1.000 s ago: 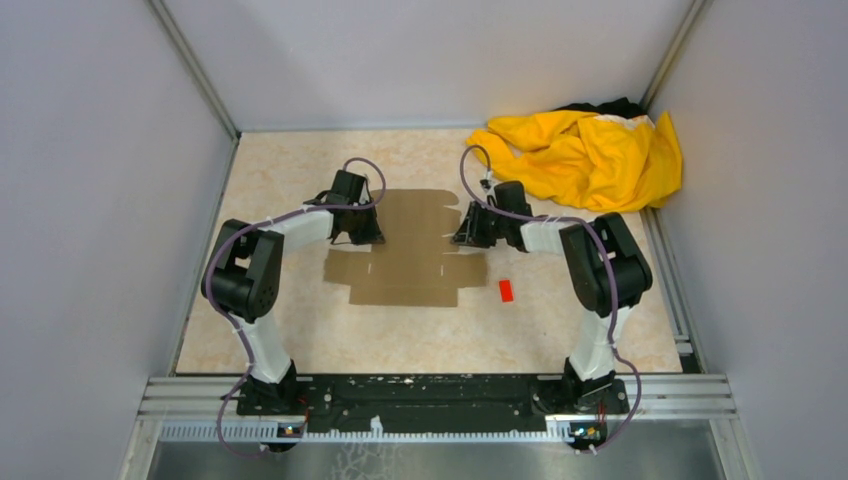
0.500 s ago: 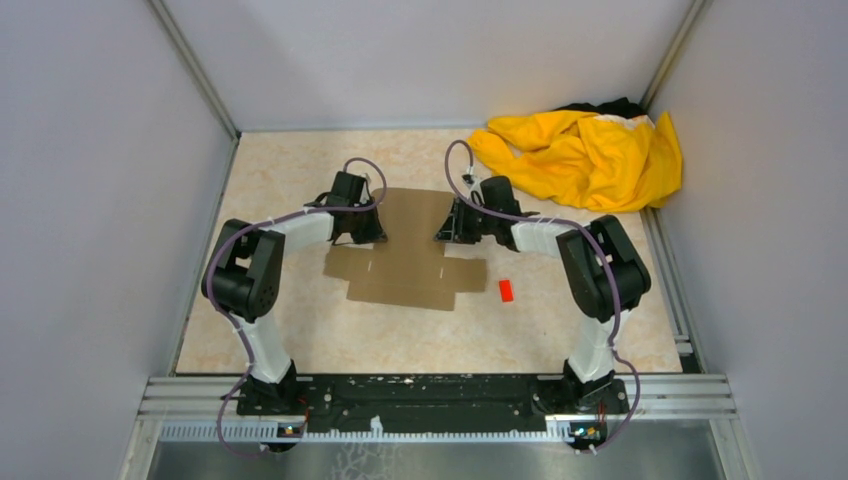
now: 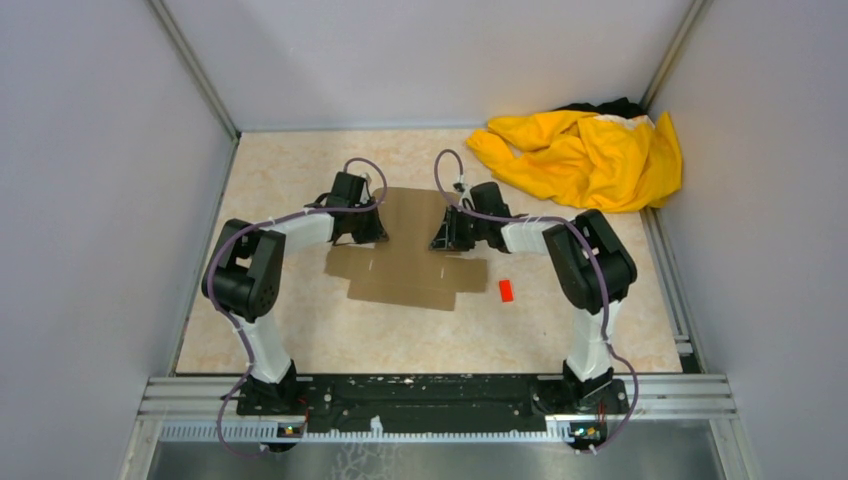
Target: Fold the paper box
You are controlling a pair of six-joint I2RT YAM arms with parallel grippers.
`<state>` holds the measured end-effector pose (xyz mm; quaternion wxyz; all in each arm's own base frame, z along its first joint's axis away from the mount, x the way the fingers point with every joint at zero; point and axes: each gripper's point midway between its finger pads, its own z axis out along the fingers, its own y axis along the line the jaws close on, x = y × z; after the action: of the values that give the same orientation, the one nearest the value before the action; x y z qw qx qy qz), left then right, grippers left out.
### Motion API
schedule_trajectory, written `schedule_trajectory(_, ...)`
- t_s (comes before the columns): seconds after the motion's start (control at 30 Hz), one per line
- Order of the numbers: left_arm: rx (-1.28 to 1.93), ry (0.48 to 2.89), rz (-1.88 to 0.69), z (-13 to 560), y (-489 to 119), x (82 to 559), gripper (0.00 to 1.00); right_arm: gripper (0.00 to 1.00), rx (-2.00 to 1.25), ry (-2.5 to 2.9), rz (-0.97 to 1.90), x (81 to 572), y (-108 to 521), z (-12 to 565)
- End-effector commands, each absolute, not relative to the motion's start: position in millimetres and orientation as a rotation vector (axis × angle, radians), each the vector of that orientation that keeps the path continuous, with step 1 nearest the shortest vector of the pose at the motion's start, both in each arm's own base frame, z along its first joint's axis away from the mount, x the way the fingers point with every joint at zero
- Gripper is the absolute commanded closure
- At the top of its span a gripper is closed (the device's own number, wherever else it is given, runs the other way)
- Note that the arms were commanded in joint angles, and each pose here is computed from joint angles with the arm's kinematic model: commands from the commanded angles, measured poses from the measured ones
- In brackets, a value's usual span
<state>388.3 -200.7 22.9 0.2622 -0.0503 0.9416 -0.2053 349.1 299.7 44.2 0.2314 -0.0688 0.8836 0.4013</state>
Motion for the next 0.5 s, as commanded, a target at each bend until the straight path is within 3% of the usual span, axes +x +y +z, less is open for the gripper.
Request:
schedule_trajectory(0.0,-0.147,2.781,-0.401,-39.5,-178.2,337.2,1.00,0.74,-0.219,2.379,1.103,358.5,307.8,51.6)
schedule_trajectory(0.33,-0.147,2.786,-0.390,-41.2,-176.4,335.9,1.00,0.80,-0.212,2.298,1.050,363.0,293.6,99.7)
schedule_trajectory(0.4,-0.146,2.784,-0.389,-40.6,-176.5,335.6,1.00,0.95,-0.200,2.321,0.998,363.4,283.4,97.8)
schedule_trajectory(0.47,-0.149,2.781,-0.389,-39.7,-176.3,335.8,1.00,1.00,-0.178,2.351,0.932,363.1,270.6,92.7)
